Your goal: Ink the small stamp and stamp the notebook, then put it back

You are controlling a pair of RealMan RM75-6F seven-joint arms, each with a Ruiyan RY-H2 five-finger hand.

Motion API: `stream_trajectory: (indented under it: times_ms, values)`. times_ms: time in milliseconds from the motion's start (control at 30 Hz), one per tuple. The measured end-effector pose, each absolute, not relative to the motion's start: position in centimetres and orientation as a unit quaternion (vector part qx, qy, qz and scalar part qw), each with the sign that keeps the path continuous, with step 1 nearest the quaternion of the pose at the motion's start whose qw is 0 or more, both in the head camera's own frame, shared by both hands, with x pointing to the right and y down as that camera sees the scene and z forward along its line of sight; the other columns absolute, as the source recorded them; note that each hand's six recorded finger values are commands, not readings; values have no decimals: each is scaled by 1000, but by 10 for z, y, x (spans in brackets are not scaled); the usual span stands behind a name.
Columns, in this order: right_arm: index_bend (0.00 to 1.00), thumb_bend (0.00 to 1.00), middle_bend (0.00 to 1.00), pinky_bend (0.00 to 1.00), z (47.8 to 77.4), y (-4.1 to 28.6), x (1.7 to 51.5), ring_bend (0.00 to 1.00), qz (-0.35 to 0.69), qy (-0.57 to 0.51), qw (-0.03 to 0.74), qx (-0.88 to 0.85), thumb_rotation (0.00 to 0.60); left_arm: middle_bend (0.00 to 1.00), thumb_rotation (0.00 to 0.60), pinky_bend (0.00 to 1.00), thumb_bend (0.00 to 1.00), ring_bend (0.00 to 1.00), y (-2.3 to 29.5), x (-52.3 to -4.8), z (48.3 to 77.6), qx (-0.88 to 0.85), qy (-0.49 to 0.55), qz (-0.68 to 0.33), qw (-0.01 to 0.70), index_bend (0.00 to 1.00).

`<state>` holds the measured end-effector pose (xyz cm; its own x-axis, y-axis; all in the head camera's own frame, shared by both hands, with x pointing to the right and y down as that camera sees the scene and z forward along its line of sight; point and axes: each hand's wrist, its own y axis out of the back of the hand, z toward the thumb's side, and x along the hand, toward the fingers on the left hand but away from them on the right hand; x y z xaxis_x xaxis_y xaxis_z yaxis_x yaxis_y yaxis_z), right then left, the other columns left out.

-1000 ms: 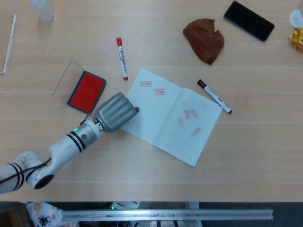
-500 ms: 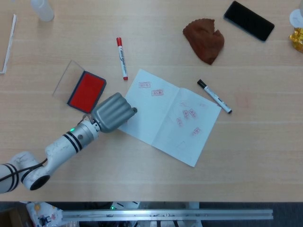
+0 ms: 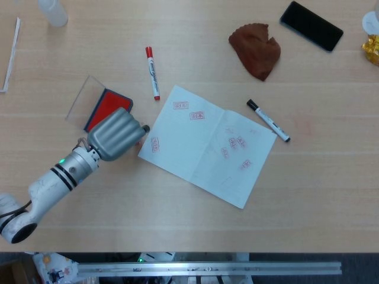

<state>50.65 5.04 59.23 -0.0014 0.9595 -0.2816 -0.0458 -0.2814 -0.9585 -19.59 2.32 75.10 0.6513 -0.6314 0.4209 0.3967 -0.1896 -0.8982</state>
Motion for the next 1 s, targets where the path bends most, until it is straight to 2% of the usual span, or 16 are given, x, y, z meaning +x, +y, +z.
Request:
stream_trajectory:
  times_ms: [367, 767, 1000]
  values:
    - [60, 181, 144, 178, 593, 50, 501, 89, 575, -406, 438, -559, 600, 964, 600, 1000, 363, 936, 36, -210, 751, -660, 90, -409, 624, 598]
    - [60, 181, 144, 177, 589, 51, 509, 89, 579, -410, 436, -553, 600, 964, 600, 1000, 363, 936, 54, -165, 743, -691, 91, -368, 615, 597]
    - [60, 181, 144, 178, 587, 53, 512, 89, 581, -411, 436, -551, 600, 964, 600, 1000, 363, 936, 61, -138, 749, -694, 86, -353, 622, 597]
